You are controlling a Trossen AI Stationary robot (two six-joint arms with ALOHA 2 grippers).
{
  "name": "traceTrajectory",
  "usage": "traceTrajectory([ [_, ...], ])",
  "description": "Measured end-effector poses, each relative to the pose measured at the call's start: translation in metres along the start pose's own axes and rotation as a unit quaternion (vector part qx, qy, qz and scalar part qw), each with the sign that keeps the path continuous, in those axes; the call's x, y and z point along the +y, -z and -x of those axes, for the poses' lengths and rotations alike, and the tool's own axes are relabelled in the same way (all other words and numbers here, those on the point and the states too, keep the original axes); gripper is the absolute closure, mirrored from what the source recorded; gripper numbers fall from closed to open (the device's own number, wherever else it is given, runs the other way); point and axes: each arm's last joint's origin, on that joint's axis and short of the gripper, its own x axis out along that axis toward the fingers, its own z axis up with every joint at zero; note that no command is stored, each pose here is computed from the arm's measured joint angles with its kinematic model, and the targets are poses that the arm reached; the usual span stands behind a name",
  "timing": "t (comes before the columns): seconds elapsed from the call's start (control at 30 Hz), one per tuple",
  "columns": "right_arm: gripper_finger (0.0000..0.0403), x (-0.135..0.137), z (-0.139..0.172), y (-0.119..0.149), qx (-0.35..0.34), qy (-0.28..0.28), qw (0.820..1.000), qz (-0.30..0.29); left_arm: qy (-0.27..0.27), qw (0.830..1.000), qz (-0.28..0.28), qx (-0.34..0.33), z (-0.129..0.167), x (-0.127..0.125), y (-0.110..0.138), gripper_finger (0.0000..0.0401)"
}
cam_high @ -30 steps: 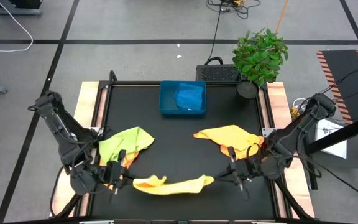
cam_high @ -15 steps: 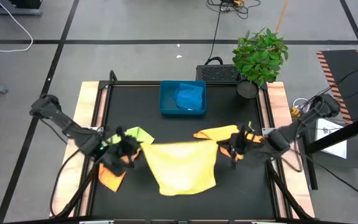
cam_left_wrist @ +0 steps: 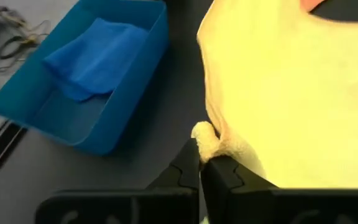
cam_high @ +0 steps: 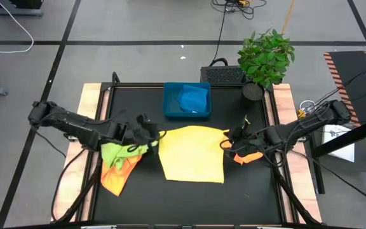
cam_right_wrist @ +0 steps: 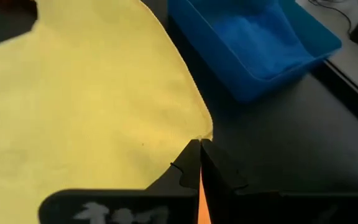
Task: Fold microfiber towels
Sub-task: Fold the yellow microfiber cloth
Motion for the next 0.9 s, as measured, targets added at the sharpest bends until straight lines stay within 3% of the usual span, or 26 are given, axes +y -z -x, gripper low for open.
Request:
traceTrajectory([
  [0.23, 0.0403, -0.007, 0.014, -0.002, -0.018, -0.018, 1.000, -0.013, 0.049, 0.999, -0.003, -0.012, 0.008, -0.002, -0.009, 0.0397],
  [0.43, 0.0403, -0.014, 0.028, -0.005, -0.040, -0.047, 0.998, -0.030, 0.161, 0.985, 0.061, -0.019, 0.039, -0.019, -0.028, 0.0398],
  [0.6, 0.0403, -0.009, 0.028, -0.002, 0.006, -0.111, 0.993, -0.044, 0.215, 0.973, 0.082, -0.027, 0.061, -0.042, -0.041, 0.0399],
  [0.73, 0.0403, 0.001, 0.022, 0.003, 0.037, -0.120, 0.992, -0.032, 0.210, 0.974, 0.086, -0.013, 0.071, -0.066, -0.047, 0.0399],
  [0.9, 0.0403, 0.004, 0.016, 0.006, 0.051, -0.106, 0.993, -0.021, 0.211, 0.976, 0.042, 0.005, 0.073, -0.099, -0.068, 0.0399],
])
